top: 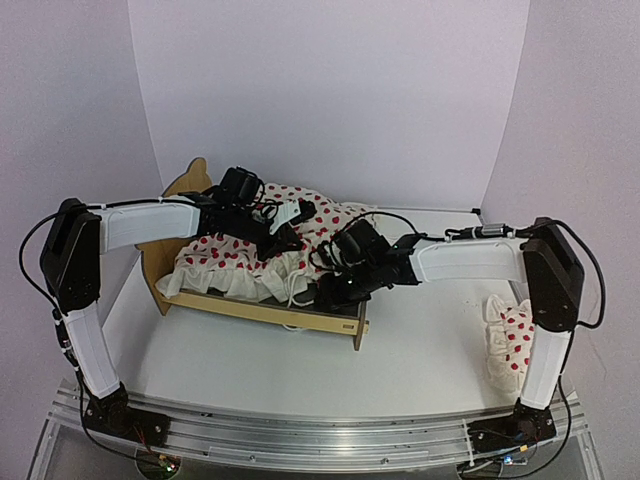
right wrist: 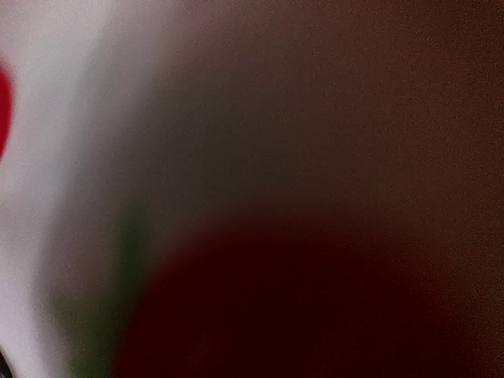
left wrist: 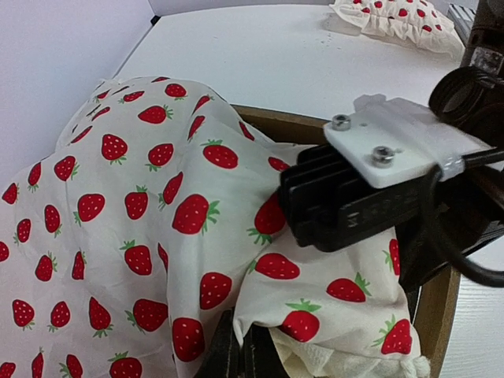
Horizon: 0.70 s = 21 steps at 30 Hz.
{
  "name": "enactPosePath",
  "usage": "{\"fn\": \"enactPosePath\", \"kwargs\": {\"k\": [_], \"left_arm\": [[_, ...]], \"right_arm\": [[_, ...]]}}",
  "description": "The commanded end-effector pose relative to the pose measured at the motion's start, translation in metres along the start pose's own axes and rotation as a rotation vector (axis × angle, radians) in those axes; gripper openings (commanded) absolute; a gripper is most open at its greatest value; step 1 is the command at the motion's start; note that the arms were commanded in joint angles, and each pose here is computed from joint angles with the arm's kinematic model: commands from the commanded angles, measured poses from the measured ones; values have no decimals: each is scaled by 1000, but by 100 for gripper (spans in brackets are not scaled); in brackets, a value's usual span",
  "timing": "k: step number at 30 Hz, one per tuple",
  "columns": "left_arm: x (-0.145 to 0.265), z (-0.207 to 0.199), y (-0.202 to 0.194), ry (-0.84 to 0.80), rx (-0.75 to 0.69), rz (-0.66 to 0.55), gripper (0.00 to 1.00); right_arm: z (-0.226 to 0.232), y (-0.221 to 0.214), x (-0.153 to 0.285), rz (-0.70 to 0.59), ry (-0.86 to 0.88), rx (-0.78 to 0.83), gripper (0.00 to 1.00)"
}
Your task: Set up the pet bed
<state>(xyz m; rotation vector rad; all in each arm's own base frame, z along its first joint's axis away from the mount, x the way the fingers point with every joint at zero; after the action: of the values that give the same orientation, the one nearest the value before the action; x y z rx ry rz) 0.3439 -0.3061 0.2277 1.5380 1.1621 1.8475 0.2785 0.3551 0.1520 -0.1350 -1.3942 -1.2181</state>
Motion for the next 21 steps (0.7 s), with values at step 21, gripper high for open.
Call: {"fn": "enactPosePath", "kwargs": {"k": [21], "left_arm": [[18, -2, 12, 29, -15, -62, 0]], "right_arm": [[-18, 9, -29, -63, -308, -54, 1]]}}
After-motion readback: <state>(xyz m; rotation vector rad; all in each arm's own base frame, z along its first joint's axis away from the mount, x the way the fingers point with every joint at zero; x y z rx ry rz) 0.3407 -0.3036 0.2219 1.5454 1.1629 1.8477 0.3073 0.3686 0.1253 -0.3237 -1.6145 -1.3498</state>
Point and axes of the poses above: each gripper's point midway between its finger pads, its own x axis back along the fingers, its own z axis along the line the jaws close on, y = z × x, the point moved 8 cm from there along x, back along the fingers, and after that the axes turned 13 degrees about x, right-handed, at the moved point
